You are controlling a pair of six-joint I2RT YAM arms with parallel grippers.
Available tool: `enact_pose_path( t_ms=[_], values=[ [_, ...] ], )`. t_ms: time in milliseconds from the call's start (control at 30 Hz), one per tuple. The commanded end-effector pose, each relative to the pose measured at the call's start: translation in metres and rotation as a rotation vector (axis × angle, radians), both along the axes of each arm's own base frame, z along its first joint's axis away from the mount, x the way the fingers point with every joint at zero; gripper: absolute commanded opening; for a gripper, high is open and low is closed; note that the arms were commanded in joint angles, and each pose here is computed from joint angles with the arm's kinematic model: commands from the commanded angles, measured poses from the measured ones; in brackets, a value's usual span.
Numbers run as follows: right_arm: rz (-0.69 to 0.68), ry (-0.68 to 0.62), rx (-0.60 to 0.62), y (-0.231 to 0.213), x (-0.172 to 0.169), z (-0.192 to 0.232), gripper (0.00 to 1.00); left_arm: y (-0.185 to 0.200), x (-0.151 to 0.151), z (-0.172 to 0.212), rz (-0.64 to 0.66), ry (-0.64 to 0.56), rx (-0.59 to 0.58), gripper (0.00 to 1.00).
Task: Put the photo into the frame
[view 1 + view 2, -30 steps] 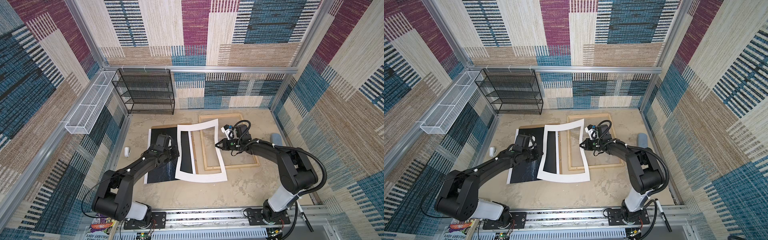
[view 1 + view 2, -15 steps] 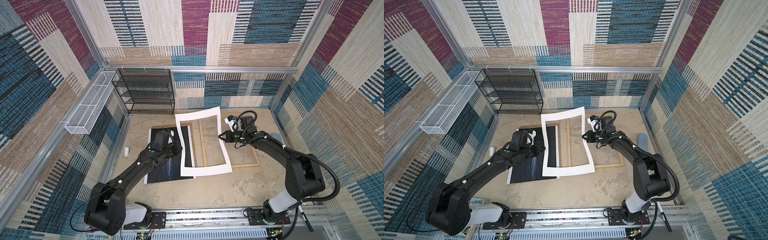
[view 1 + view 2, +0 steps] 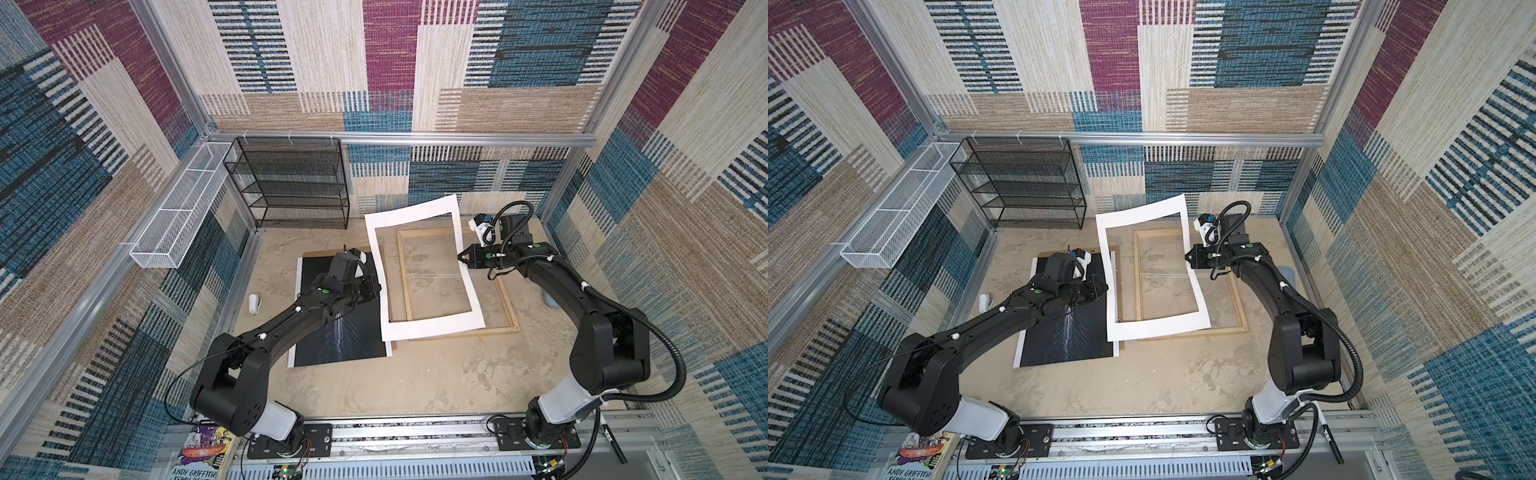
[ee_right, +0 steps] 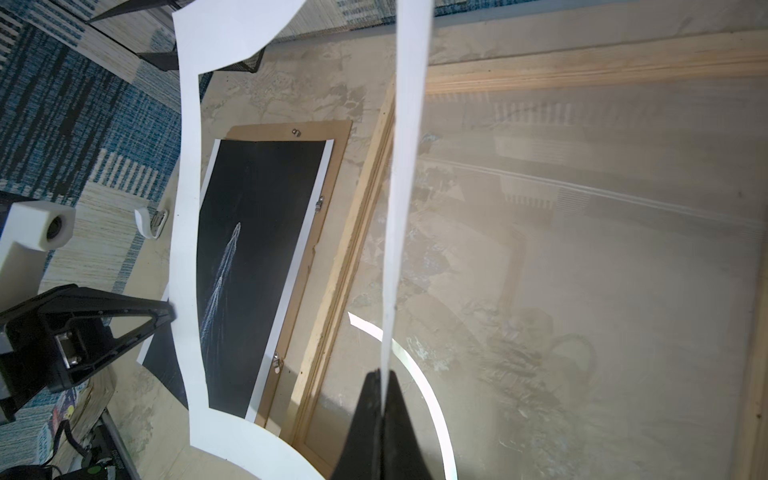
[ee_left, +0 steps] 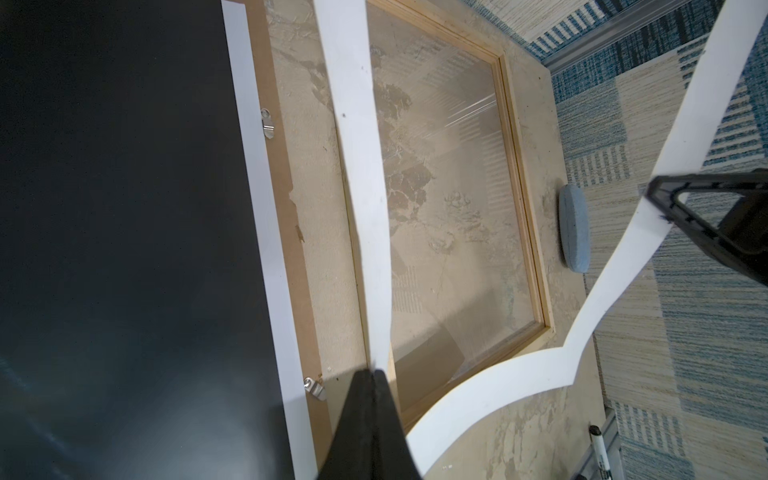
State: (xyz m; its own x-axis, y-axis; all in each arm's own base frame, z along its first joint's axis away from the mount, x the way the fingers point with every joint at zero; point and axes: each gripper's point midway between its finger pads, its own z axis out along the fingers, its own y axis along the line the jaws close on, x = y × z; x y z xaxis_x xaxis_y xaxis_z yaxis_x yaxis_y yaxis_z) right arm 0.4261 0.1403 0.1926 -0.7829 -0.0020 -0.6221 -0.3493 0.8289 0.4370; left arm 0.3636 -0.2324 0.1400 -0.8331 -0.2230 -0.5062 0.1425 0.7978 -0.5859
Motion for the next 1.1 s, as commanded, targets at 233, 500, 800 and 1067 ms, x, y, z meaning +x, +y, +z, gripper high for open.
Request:
enact_pose_path(
  t_ms=[233,500,800,1067],
  values=[
    [-0.126,0.072,-0.191,-0.066,0.029,-0.02,0.0,-0.049,0.031,-0.001,-0.017,-0.047,-0.065,0.0],
    [-0.17,0.09,-0.228,-0.098,0.044,-0.023,0.0,-0.075,0.052,-0.024,-0.031,-0.01,-0.094,0.0],
    [-0.185,0.121,-0.254,-0.113,0.051,-0.036,0.0,-0.092,0.064,-0.045,-0.054,0.034,-0.134,0.0],
    [-0.173,0.158,-0.284,-0.118,0.053,-0.05,0.0,-0.095,0.062,-0.055,-0.057,0.059,-0.139,0.0]
  ],
)
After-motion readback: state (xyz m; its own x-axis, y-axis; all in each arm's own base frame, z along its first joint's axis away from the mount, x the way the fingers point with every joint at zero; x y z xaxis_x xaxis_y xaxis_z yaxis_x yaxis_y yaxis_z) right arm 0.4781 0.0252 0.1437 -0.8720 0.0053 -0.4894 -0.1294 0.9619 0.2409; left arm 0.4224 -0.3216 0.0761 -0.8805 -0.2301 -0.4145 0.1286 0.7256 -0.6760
